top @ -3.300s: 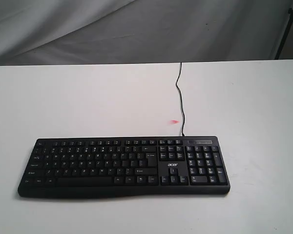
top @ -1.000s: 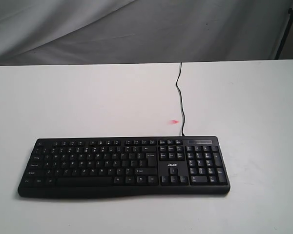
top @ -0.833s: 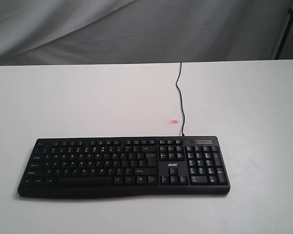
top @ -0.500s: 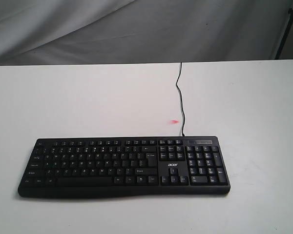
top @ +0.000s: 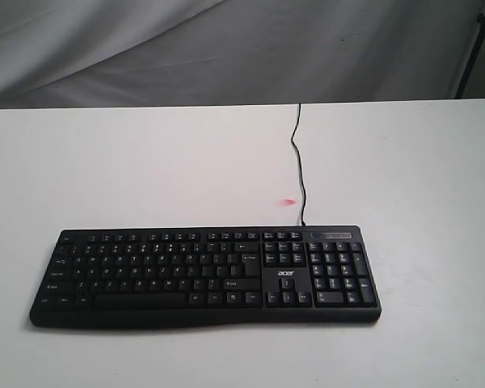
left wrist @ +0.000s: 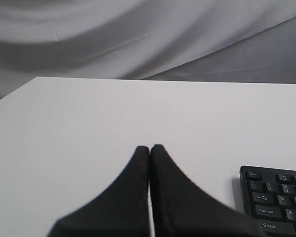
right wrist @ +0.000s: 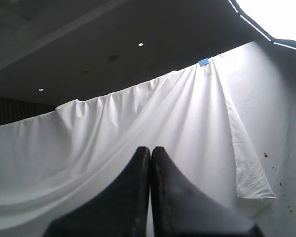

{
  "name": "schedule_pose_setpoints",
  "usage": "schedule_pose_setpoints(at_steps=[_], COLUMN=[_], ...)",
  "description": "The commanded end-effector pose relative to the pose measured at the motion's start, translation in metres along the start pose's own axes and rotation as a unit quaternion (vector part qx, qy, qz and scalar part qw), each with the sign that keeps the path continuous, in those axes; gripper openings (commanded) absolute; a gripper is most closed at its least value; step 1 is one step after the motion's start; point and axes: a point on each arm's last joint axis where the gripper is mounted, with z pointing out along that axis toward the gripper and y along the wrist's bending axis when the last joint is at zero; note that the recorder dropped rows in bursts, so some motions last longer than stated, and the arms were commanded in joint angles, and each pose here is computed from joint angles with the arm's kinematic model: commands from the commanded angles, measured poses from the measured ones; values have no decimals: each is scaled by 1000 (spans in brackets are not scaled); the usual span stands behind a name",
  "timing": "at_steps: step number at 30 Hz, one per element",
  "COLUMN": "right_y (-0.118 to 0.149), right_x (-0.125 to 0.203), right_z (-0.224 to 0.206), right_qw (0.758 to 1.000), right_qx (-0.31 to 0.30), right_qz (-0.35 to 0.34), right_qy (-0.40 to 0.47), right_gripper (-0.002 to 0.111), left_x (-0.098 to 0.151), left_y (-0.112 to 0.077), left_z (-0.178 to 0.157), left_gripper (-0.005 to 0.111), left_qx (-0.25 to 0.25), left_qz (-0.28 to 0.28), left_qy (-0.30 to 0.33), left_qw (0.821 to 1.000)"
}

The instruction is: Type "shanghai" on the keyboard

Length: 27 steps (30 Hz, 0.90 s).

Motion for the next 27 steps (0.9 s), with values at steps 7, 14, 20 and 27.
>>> schedule_pose_setpoints(at_steps=[7, 14, 20, 27], right_y=[12, 17, 16, 19], right_x=[-40, -70, -90, -109], right_z=[88, 135, 182, 234], right_qw=[997, 991, 971, 945], right_qx=[8, 30, 60, 58], right_qz=[-54, -98, -182, -258], right_qy=[51, 88, 140, 192], right_gripper=[0, 0, 0, 0], left_x=[1, 1, 1, 1], left_y=[-1, -1, -1, -1], left_z=[0, 0, 0, 0], left_gripper=[1, 1, 1, 1], left_qx=[10, 10, 10, 10], left_qz=[1, 1, 1, 1], left_qy=[-5, -5, -5, -5], left_qw=[1000, 1000, 1000, 1000])
